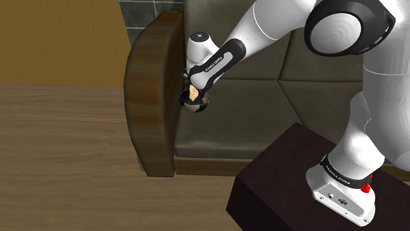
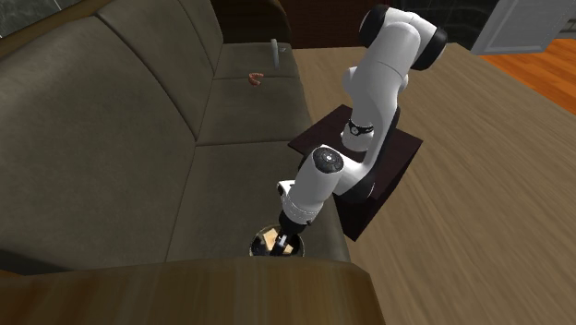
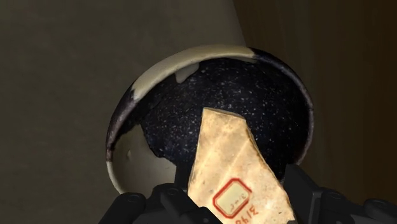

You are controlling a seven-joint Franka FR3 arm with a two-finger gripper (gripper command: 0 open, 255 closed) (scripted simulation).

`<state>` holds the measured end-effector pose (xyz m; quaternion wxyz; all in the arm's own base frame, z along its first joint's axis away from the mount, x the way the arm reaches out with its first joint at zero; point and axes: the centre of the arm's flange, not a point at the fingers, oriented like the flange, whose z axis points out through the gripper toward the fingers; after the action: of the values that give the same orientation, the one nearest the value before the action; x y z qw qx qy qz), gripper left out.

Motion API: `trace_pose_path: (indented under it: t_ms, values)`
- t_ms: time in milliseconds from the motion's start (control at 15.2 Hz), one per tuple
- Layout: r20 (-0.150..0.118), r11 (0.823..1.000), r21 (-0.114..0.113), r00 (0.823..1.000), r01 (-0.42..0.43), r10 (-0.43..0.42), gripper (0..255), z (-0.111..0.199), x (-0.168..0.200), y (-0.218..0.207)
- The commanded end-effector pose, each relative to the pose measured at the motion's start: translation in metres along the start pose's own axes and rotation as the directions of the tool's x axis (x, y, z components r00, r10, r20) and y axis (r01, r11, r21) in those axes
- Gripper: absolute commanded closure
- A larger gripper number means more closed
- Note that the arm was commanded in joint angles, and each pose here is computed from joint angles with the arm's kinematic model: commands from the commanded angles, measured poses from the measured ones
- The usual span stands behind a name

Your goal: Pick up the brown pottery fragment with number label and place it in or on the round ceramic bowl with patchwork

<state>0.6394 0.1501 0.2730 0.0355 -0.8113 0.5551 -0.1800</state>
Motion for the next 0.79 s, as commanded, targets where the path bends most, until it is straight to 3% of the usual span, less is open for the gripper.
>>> trace_pose_path:
  t_ms: [0, 66, 132, 462, 726]
  values:
    - [0.0, 1.0, 0.0, 1.0, 0.0, 0.0, 255, 0.0, 0.0, 0.0]
    - [0.0, 1.0, 0.0, 1.0, 0.0, 0.0, 255, 0.0, 0.0, 0.0]
    - [0.0, 1.0, 0.0, 1.0, 0.0, 0.0, 0, 0.0, 0.0, 0.0]
    - [0.0, 1.0, 0.0, 1.0, 0.0, 0.0, 0, 0.0, 0.0, 0.0]
    - [0.0, 1.0, 0.0, 1.0, 0.0, 0.0, 0, -0.05, 0.0, 0.0]
